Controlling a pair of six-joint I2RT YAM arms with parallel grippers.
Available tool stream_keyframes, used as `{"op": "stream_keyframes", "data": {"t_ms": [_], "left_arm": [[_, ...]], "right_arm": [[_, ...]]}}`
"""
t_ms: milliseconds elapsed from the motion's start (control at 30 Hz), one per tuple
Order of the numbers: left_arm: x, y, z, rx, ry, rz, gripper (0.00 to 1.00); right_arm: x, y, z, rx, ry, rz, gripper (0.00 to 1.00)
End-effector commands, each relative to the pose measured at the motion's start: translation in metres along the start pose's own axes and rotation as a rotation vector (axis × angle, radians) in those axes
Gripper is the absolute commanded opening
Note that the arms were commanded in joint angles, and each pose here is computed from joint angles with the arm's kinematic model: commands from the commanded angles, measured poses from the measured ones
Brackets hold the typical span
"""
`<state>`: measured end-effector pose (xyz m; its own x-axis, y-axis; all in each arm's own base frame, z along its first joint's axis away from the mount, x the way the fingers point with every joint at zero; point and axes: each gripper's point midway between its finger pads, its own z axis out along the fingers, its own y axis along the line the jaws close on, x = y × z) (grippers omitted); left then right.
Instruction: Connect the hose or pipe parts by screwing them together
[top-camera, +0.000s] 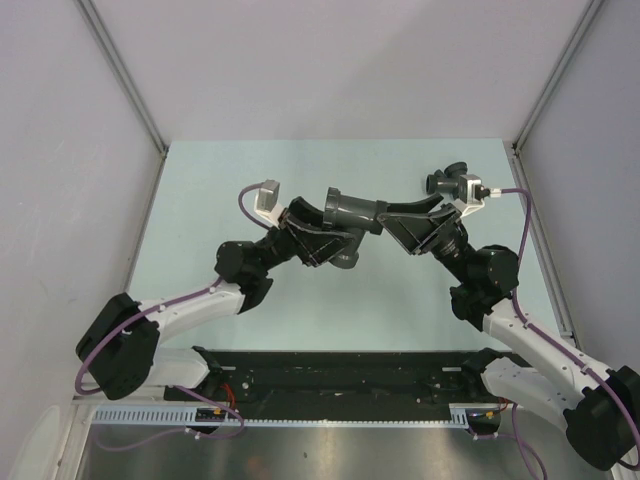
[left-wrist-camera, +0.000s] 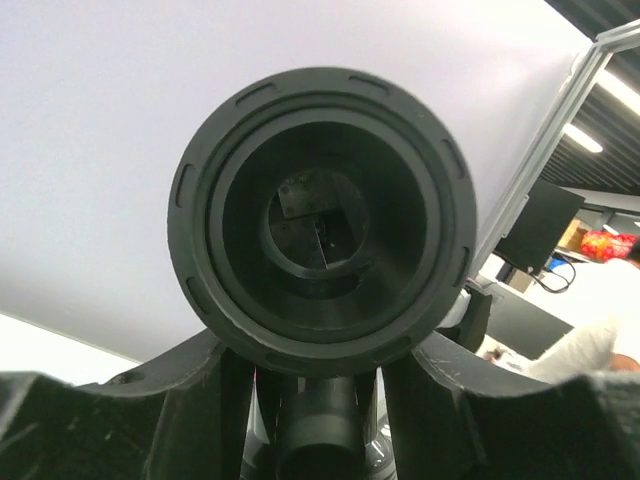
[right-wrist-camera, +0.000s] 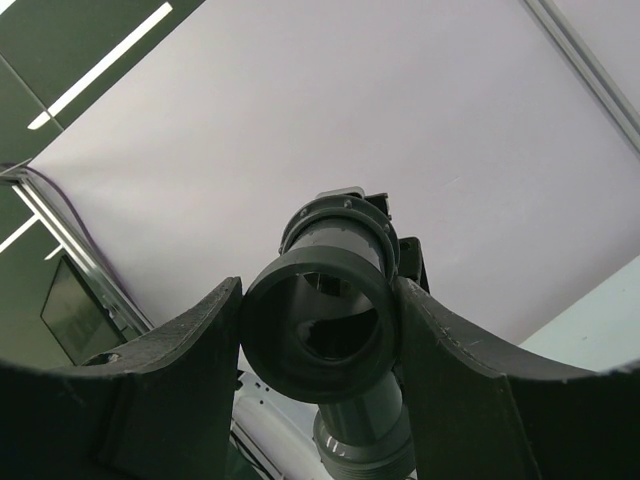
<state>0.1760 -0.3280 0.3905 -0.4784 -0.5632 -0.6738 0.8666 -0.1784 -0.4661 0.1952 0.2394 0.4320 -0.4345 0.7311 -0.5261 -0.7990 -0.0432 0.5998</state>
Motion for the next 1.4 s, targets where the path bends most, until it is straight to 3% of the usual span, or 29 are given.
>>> {"op": "stream_keyframes", "data": {"t_ms": [0, 133, 233, 367, 467, 567, 600, 667, 700, 767, 800, 867, 1167, 1300, 1367], "left_arm": [[0.001, -0.025, 0.001, 0.115, 0.015, 0.009, 0.55], [0.004, -0.026, -0.001, 0.119, 0.027, 0.011, 0.61], [0.005, -0.023, -0.003, 0.105, 0.019, 0.019, 0.55], [0.004, -0.023, -0.002, 0.107, 0.018, 0.021, 0.0], [0.003, -0.026, -0.002, 0.113, 0.018, 0.021, 0.0], [0.001, -0.026, -0.006, 0.101, -0.001, 0.036, 0.0], [-0.004, -0.028, -0.007, 0.092, -0.026, 0.046, 0.0], [-0.003, -0.022, -0.013, 0.065, -0.034, 0.045, 0.01], [-0.005, -0.021, -0.014, 0.057, -0.04, 0.045, 0.01], [-0.007, -0.015, -0.02, 0.033, -0.044, 0.048, 0.0], [-0.009, -0.014, -0.021, 0.027, -0.047, 0.047, 0.0], [-0.013, -0.01, -0.027, 0.006, -0.052, 0.057, 0.0], [-0.035, 0.037, -0.069, -0.276, -0.012, 0.144, 0.0], [-0.041, 0.046, -0.092, -0.353, 0.054, 0.179, 0.0], [-0.044, 0.058, -0.106, -0.413, 0.081, 0.175, 0.0]], "right_arm": [[-0.008, 0.011, 0.002, -0.04, -0.029, -0.016, 0.01], [-0.011, 0.011, 0.002, -0.042, -0.034, -0.005, 0.01], [-0.011, 0.012, 0.001, -0.044, -0.034, -0.002, 0.01], [-0.008, 0.011, 0.001, -0.043, -0.017, 0.0, 0.01], [-0.003, 0.006, 0.0, -0.025, 0.006, -0.001, 0.06], [0.001, 0.004, -0.003, -0.008, 0.03, -0.021, 0.26], [0.001, 0.003, -0.003, 0.0, 0.033, -0.036, 0.38], [0.004, -0.004, -0.006, 0.044, 0.049, -0.05, 0.52], [0.0, 0.0, -0.009, 0.043, 0.039, -0.091, 0.66], [0.002, -0.007, -0.013, 0.087, 0.05, -0.113, 0.78], [-0.003, -0.003, -0.015, 0.092, 0.038, -0.153, 0.89], [-0.002, -0.013, -0.019, 0.151, 0.05, -0.169, 0.98], [-0.023, -0.064, -0.033, 0.475, 0.132, -0.472, 1.0], [-0.056, -0.115, -0.043, 0.762, 0.177, -0.669, 1.0], [-0.066, -0.156, -0.058, 0.916, 0.288, -0.762, 1.0]]}}
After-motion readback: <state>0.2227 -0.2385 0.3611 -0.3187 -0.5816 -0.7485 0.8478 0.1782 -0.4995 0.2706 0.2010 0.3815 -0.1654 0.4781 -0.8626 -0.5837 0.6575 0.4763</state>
